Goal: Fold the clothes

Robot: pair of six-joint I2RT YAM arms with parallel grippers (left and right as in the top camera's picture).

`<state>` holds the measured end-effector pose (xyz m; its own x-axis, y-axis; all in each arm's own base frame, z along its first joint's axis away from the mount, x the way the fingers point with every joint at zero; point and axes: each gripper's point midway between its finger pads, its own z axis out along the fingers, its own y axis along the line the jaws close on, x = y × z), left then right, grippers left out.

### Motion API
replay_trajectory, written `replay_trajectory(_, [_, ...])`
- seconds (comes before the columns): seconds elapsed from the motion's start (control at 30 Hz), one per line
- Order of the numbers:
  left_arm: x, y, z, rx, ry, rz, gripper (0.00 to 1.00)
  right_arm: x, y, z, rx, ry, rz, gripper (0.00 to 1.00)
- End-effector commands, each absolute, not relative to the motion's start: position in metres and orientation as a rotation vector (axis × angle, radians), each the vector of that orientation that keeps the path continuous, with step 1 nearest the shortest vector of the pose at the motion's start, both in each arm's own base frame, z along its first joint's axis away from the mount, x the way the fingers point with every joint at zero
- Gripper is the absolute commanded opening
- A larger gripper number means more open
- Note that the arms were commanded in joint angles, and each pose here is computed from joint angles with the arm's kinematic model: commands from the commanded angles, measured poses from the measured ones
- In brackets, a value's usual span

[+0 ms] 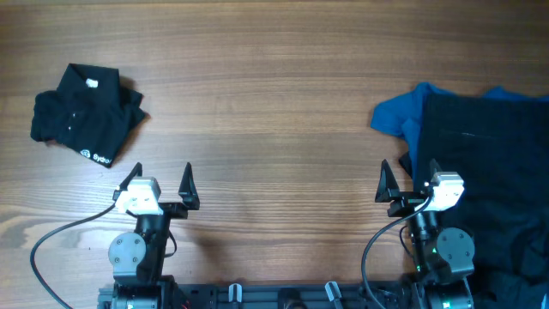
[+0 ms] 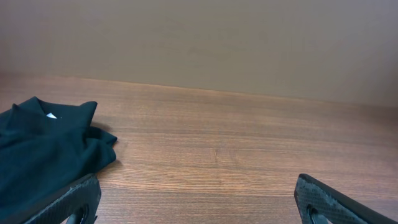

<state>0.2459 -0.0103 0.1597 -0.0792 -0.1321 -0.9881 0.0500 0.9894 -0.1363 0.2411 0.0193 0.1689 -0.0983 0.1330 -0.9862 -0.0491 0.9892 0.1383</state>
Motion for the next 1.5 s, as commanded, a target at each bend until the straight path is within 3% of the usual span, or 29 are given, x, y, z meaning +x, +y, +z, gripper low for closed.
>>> replay_trajectory(0.0, [0.2458, -0.0135, 0.158, -0.052, 1.642, -0.166, 1.0, 0.241, 0.0199, 0.1696, 0.07, 1.656, 0.169, 1.0])
replay_trajectory(1.47, [0.2456, -0.0173, 0.1593, -0.035, 1.638, -0.184, 1.0, 0.241, 0.0207, 0.1698, 0.116, 1.655, 0.217, 1.0])
